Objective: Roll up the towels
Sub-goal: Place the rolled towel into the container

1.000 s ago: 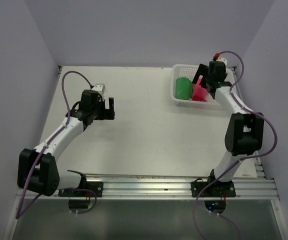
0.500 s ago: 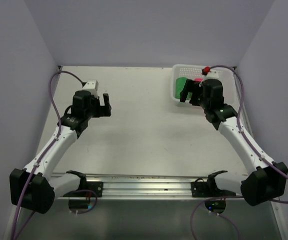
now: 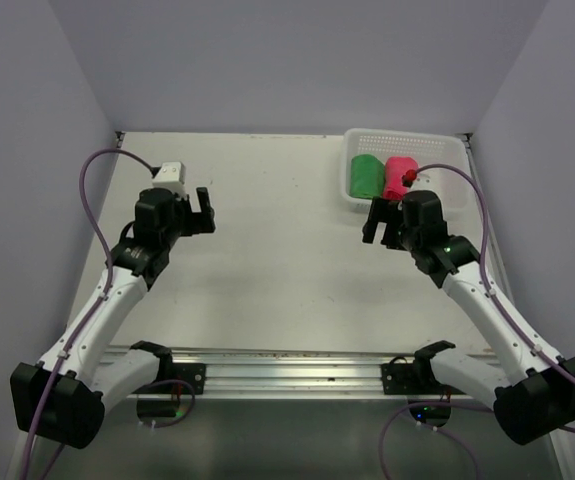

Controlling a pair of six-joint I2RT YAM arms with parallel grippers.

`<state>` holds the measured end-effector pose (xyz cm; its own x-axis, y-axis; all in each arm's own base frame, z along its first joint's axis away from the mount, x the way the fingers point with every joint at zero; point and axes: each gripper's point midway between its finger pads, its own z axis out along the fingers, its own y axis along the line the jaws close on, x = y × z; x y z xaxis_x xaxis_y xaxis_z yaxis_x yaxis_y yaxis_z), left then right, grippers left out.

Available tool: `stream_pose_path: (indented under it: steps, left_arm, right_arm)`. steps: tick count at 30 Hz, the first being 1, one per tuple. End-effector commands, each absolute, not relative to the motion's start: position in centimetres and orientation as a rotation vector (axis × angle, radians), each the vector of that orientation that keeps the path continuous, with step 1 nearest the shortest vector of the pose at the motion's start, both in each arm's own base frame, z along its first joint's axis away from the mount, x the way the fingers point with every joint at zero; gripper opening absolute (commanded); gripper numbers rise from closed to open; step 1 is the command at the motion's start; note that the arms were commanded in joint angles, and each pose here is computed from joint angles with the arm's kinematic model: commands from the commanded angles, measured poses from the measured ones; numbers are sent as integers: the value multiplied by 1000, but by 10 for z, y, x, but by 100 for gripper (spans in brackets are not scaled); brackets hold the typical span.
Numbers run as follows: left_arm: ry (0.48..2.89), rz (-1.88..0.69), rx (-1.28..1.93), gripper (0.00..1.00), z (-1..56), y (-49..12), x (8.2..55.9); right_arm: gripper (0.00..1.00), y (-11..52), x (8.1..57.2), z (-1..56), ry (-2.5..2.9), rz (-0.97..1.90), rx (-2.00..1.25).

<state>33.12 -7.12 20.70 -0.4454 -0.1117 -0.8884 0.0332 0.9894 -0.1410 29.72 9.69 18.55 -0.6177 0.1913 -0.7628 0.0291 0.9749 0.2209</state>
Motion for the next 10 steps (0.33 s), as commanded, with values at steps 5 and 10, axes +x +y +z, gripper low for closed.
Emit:
stream_pose_path:
  steps: [5, 10]
  left_arm:
    - [1959, -132, -89, 100, 220, -62, 336]
    - [1974, -128, -86, 100, 216, -62, 339]
  right_arm:
    - [99, 93, 301, 187, 2217, 207, 184]
    - [99, 87, 307, 196, 2191, 170, 210]
